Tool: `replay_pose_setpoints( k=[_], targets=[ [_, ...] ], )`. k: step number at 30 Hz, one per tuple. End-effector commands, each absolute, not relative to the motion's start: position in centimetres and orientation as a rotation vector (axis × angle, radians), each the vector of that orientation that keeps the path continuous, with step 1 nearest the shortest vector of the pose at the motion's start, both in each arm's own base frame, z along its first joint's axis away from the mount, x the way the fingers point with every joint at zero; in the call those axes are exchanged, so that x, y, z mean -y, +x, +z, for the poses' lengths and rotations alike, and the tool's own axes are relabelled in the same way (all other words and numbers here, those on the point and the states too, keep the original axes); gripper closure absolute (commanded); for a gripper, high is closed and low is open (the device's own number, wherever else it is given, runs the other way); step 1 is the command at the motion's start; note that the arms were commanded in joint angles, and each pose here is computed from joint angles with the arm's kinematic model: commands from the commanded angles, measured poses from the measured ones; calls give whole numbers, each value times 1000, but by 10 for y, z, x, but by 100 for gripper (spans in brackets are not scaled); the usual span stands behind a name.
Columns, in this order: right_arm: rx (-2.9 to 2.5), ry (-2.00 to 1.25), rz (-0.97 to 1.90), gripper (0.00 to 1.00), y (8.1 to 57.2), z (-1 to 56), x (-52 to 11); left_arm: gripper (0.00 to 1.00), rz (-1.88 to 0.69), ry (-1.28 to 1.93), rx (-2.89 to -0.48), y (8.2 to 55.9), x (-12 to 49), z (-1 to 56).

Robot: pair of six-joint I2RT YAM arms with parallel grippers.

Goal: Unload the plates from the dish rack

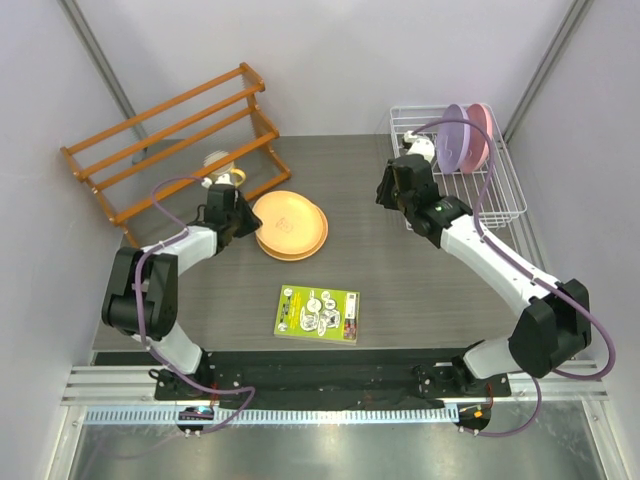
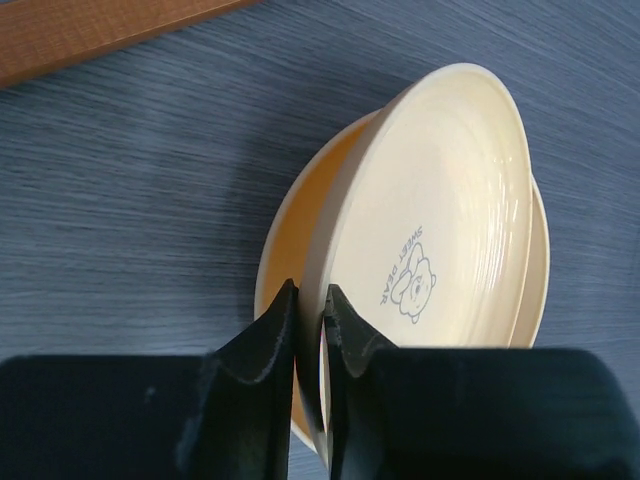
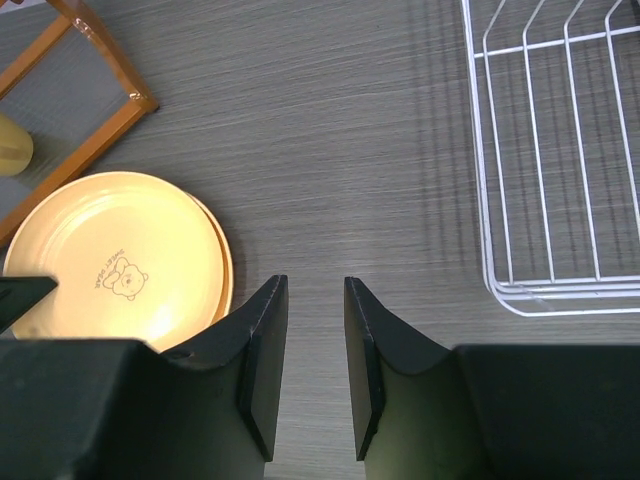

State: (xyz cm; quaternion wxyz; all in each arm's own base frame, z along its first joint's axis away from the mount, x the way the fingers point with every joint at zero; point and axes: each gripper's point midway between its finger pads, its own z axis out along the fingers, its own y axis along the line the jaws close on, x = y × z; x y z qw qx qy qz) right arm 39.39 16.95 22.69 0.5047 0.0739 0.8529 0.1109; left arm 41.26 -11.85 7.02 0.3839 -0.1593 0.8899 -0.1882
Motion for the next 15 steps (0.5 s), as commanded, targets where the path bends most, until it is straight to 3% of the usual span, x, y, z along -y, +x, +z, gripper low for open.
replay_pose_setpoints(
  k=[1, 3, 4, 8, 9, 15],
  targets=[
    [-2022, 184, 266, 66, 396, 240, -163, 79, -556, -376, -2243, 419, 131, 72],
    [-2021, 190, 256, 66, 398, 240, -159, 66, -582, -365, -2248, 419, 135, 71],
    [-2024, 189, 245, 66, 398, 238, -158, 53, -589, -364, -2251, 418, 136, 70],
    [-2014, 193, 143, 65, 404, 240, -139, 24, -587, -366, -2286, 415, 136, 66],
    [-2004, 200, 107, 65, 407, 244, -131, 1, -571, -372, -2284, 417, 134, 67],
    [-1908, 284, -332, 65, 436, 267, -49, 1, -531, -367, -2237, 415, 127, 97]
  ],
)
